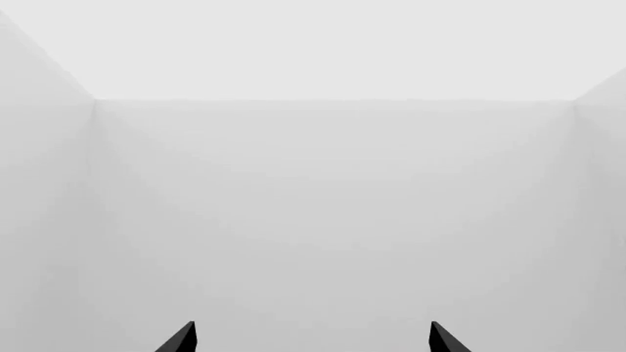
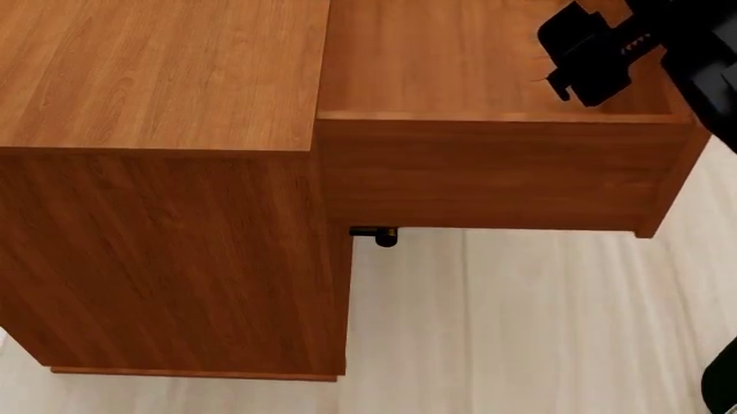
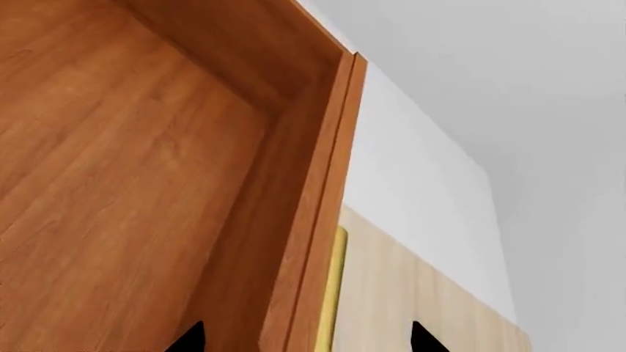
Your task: Close the bottom drawer of the cabinet and open the top drawer.
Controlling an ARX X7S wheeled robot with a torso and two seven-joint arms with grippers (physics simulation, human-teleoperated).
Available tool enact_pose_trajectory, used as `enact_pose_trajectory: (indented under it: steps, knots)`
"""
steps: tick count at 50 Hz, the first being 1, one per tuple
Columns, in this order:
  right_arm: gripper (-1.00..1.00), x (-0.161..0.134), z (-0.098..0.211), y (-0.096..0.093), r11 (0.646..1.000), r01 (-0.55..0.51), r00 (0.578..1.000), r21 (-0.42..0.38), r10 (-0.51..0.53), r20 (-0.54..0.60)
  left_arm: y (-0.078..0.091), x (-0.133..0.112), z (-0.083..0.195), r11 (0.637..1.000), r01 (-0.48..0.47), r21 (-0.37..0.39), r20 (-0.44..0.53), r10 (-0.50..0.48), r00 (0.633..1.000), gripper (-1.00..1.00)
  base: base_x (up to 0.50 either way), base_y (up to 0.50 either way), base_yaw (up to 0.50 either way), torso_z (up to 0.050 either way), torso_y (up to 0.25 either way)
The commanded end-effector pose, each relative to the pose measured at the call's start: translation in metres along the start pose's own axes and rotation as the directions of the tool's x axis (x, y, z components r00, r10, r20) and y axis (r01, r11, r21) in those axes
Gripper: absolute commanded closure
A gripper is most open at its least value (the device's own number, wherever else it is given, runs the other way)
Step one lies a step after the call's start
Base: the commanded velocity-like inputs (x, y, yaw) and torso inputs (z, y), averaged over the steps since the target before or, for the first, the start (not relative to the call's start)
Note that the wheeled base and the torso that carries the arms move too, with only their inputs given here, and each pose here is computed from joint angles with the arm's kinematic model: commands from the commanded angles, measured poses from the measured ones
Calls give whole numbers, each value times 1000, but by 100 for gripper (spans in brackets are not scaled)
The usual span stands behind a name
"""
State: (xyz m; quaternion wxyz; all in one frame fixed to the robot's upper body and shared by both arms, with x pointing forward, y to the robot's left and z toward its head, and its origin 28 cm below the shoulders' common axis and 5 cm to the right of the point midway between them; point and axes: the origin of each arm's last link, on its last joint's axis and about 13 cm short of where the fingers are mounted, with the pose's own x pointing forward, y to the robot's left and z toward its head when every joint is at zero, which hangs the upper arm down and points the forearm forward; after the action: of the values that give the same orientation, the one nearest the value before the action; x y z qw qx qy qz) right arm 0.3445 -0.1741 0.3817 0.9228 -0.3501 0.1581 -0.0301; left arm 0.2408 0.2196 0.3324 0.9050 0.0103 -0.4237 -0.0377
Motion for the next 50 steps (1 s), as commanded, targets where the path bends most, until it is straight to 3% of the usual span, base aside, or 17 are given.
enact_pose_trajectory:
  steps: [1,39,50]
  knots:
    - [-100,-2,-7,-9,999,45,998,14,-44,-34,0,0,1,1000,-2,0,1,2,1000,-100,0,0,0,0,0]
    - [-100,-12,-26,-32,991,123,988,54,-117,-103,0,1,2,1000,2,4,4,-2,1000,-100,-1,-1,-2,0,0]
    - [-100,-24,-10,-42,987,138,990,82,-134,-49,-1,2,4,1000,4,3,8,-4,1000,-100,-1,-1,-3,0,2]
